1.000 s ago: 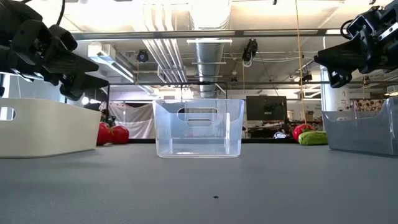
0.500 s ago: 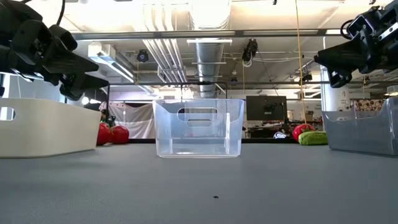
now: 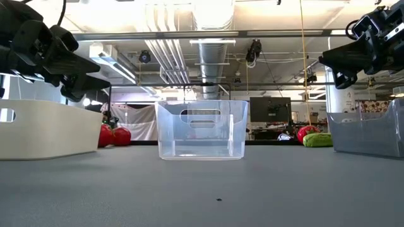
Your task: Sort produce into baskets
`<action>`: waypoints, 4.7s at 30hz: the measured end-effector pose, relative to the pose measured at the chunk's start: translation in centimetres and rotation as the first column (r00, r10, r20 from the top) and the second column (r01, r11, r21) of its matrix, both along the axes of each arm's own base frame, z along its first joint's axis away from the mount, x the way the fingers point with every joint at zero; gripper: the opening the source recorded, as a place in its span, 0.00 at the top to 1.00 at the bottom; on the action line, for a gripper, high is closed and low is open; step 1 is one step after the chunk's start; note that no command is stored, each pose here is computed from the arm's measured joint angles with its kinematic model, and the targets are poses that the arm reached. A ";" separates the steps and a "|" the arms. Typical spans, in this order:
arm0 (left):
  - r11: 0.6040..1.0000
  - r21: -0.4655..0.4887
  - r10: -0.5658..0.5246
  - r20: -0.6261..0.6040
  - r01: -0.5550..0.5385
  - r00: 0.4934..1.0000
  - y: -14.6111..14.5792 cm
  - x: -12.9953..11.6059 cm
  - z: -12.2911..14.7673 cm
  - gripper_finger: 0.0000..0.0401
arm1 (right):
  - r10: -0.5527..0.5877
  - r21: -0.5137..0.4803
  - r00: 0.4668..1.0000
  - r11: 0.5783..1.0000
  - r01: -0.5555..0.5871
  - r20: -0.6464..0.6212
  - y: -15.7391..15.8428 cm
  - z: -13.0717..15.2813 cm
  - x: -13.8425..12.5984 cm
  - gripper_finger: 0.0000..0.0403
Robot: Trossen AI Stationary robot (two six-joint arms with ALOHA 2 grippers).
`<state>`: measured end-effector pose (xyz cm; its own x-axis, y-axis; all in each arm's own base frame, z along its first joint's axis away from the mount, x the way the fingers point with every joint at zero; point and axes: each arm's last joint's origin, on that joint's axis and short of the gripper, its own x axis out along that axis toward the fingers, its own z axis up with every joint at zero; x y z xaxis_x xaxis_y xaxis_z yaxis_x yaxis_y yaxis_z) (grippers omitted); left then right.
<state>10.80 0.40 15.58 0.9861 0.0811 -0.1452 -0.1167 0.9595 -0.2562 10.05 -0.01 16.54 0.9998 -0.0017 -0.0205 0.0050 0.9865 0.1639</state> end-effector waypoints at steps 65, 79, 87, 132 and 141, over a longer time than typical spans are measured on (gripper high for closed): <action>1.000 0.000 0.000 0.000 0.000 1.000 0.0 0.0 0.0 0.35 | -0.006 0.155 0.994 0.988 -0.011 0.112 0.0 1.1 0.0 0.87; 1.000 0.000 0.000 -0.001 0.000 1.000 0.0 0.0 0.0 0.35 | 0.235 0.343 0.897 0.864 -0.369 0.374 3.1 3.8 0.7 0.87; 1.000 0.000 0.000 -0.001 0.000 1.000 0.0 0.0 0.0 0.35 | 0.436 0.315 0.864 0.807 -0.499 0.253 7.9 4.7 3.2 0.87; 1.000 0.000 0.000 -0.001 0.000 1.000 0.0 0.0 0.0 0.35 | 0.195 0.096 0.140 0.851 -0.516 -0.971 30.6 5.0 11.6 0.39; 1.000 0.000 0.001 0.000 -0.001 1.000 0.0 0.0 0.0 0.35 | 0.223 0.220 -0.055 0.838 -0.500 -0.973 31.2 4.6 12.2 0.34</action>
<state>10.80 0.40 15.57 0.9860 0.0817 -0.1455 -0.1173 0.9594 -0.2563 22.26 31.23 21.19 -0.0716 0.2112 -0.9748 -0.3520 0.9091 0.2228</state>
